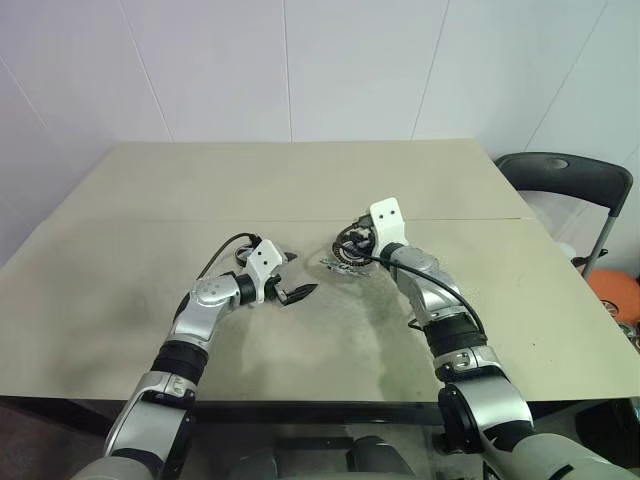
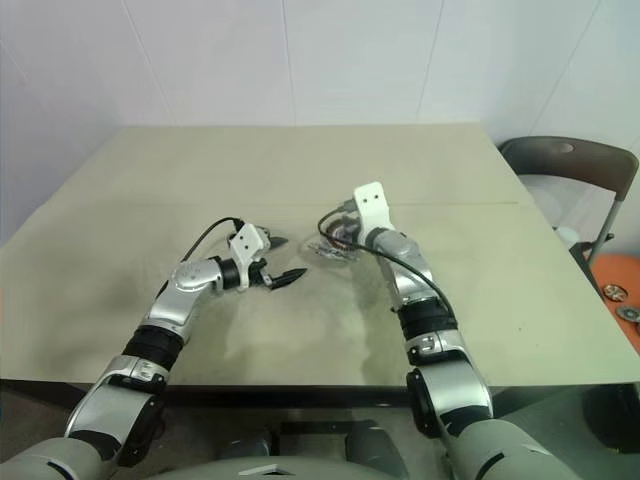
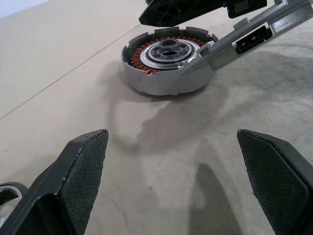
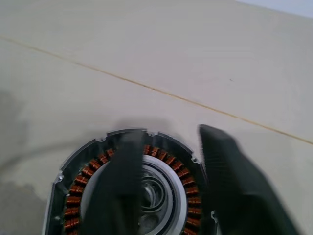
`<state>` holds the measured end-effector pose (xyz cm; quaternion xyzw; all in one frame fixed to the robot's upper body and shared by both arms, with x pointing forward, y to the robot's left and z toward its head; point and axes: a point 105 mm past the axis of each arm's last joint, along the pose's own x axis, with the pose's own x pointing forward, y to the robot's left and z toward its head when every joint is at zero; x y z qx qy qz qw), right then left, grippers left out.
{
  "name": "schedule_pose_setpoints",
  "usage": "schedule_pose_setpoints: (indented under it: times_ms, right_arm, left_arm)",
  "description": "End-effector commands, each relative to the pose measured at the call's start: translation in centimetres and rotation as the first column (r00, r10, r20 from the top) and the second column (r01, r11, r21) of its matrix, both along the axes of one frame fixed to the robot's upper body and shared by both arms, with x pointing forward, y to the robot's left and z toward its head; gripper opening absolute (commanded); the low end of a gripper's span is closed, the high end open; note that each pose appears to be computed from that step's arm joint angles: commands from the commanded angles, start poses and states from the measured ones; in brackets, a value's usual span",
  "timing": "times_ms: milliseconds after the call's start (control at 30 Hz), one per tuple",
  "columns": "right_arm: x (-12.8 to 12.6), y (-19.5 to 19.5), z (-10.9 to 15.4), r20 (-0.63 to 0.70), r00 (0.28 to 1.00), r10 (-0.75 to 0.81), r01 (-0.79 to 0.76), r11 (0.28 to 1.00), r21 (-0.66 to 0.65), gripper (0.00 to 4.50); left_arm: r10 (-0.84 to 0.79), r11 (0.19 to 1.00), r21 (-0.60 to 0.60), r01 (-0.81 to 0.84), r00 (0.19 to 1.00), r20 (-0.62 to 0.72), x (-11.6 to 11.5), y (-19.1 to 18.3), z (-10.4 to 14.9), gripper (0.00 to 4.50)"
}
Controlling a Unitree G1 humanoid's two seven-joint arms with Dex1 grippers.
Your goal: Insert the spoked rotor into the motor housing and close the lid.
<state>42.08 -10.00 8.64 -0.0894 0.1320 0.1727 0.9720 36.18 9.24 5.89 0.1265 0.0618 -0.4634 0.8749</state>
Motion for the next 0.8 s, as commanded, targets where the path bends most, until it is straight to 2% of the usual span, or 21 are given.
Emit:
schedule_pose_setpoints:
  times_ms: [33, 67, 100, 267, 433, 800]
  right_arm:
    - [0.2, 0.6, 1.8, 0.054, 0.998, 0.028, -0.027, 1.000, -0.008, 0.44]
    - [0.1, 0.6, 1.6, 0.047, 0.998, 0.032, -0.031, 0.999, -0.012, 0.07]
    - [-0.1, 0.8, 1.4, 0.039, 0.999, 0.039, -0.038, 0.999, -0.013, 0.02]
    - [-0.3, 0.8, 1.1, 0.033, 0.999, 0.040, -0.039, 0.999, -0.026, 0.02]
    - [-0.3, 0.3, 0.4, 0.052, 0.998, 0.046, -0.035, 0.979, -0.199, 0.02]
    - [-0.4, 0.2, 0.1, 0.056, 0.997, 0.059, -0.041, 0.961, -0.273, 0.02]
  left_arm:
    - [-0.005, 1.000, -0.008, 0.005, 0.999, 0.037, 0.3, -0.2, 0.9, 4.50]
    - [-0.005, 1.000, -0.007, 0.005, 0.999, 0.037, 0.3, -0.2, 0.9, 4.50]
    - [-0.005, 1.000, -0.006, 0.005, 0.999, 0.036, 0.2, -0.2, 0.9, 4.50]
    - [-0.006, 1.000, -0.003, 0.006, 0.999, 0.036, 0.3, -0.2, 0.9, 4.50]
    - [-0.011, 1.000, -0.004, 0.011, 0.999, 0.038, 0.2, -0.3, 0.9, 4.50]
    - [-0.018, 1.000, -0.007, 0.018, 0.999, 0.039, 0.0, -0.4, 1.0, 4.50]
